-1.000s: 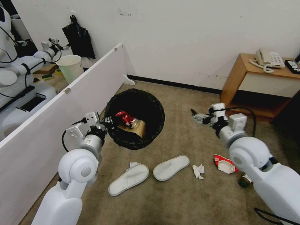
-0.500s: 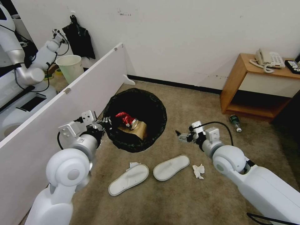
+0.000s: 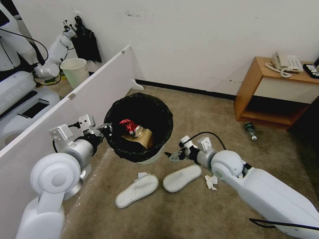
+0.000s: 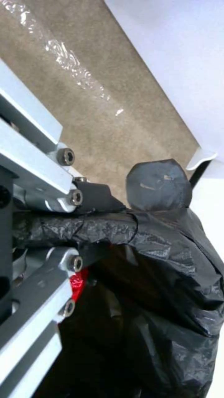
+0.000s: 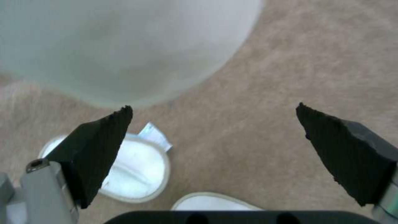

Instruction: Pick up the trash bin, then pick up the garbage from the floor and place it into the trash bin.

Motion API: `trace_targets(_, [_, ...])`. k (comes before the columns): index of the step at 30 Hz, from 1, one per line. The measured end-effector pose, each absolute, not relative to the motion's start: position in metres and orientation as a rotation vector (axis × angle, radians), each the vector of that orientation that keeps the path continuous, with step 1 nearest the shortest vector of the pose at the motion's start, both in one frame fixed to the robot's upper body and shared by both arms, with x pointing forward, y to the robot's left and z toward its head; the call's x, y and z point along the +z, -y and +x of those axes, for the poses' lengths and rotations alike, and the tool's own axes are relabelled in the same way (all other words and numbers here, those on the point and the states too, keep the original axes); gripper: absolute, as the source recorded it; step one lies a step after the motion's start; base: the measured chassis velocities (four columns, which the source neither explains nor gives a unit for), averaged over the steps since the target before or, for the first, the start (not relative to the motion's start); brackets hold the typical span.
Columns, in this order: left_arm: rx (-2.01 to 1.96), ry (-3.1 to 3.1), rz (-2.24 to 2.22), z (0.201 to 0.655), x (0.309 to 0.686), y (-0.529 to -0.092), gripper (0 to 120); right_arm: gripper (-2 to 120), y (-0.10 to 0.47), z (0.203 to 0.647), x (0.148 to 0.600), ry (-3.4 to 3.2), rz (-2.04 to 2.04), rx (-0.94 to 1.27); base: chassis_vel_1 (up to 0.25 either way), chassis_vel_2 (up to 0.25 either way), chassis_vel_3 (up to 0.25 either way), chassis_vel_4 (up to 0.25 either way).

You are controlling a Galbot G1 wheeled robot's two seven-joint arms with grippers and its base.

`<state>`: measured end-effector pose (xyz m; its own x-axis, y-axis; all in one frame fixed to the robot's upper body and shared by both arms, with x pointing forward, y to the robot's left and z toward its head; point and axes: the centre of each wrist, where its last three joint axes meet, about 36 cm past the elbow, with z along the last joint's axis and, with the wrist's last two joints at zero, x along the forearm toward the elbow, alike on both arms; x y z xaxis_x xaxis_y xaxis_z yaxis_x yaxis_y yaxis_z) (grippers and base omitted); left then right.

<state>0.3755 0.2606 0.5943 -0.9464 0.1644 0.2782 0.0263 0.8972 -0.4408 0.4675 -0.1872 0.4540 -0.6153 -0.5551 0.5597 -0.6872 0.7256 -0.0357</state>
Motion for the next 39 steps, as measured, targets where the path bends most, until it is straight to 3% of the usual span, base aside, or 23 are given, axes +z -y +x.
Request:
trace_targets(19, [0.656,2.765,-0.145,0.377,0.595,-0.267,4,100,0.147,0.463,0.411,2.259,1.079,0.474,0.000,0.000,0.000,0.000])
trace_targets(32, [0.659,2.756,-0.152,0.374,0.591,-0.263,4,100,0.166,0.503,0.352,2.127,1.638,0.683,0.000,0.000,0.000,0.000])
trace_targets(39, [0.657,2.756,-0.162,0.374,0.590,-0.258,4,100,0.160,0.505,0.332,2.070,1.692,0.738,0.000,0.000,0.000,0.000])
